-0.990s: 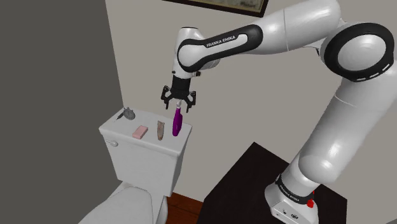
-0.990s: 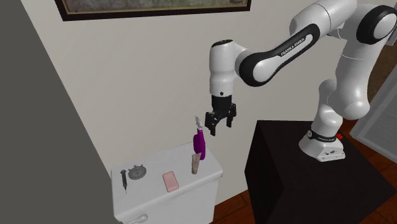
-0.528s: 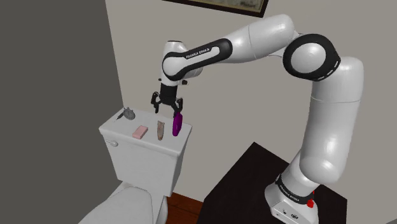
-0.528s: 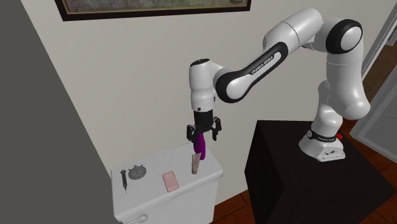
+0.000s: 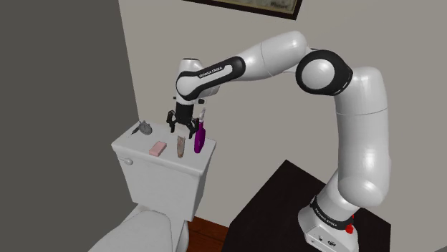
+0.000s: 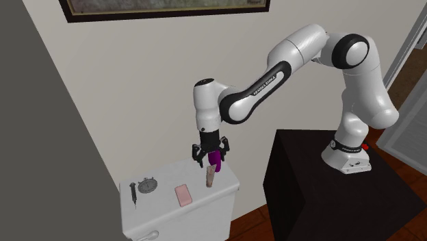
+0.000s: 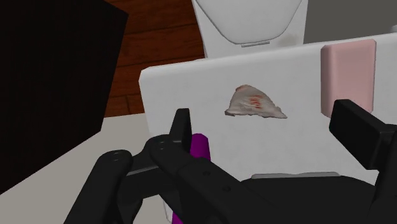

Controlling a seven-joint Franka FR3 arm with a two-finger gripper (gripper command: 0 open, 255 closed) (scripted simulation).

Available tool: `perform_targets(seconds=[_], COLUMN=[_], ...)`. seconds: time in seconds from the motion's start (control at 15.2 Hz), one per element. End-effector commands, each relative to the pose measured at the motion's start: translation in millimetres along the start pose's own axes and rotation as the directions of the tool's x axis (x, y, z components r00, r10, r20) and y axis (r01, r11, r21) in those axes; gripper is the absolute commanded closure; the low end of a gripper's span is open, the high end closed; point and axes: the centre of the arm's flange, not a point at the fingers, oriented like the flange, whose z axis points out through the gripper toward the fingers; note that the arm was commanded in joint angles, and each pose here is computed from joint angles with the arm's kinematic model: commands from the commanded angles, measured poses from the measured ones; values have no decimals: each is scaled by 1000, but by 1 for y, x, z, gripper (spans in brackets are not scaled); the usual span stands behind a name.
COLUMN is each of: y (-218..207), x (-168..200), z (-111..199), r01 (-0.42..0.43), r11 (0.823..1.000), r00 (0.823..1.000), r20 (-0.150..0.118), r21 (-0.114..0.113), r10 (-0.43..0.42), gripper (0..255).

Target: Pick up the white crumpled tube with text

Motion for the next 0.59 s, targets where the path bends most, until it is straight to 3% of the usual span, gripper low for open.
perform_targets(seconds=[0.0,0.2,0.26,0.53], y=[-1,-1,-1,-1], x=[2,4,4,4], z=[10,18,17,18], r01=[-1,-1,-1,-1], r11=[1000,1000,1000,1000], r00=[1000,1000,1000,1000], r20=[0,0,0,0], r21=[0,0,0,0], r10=[1,1,1,1], gripper=[0,0,255,255])
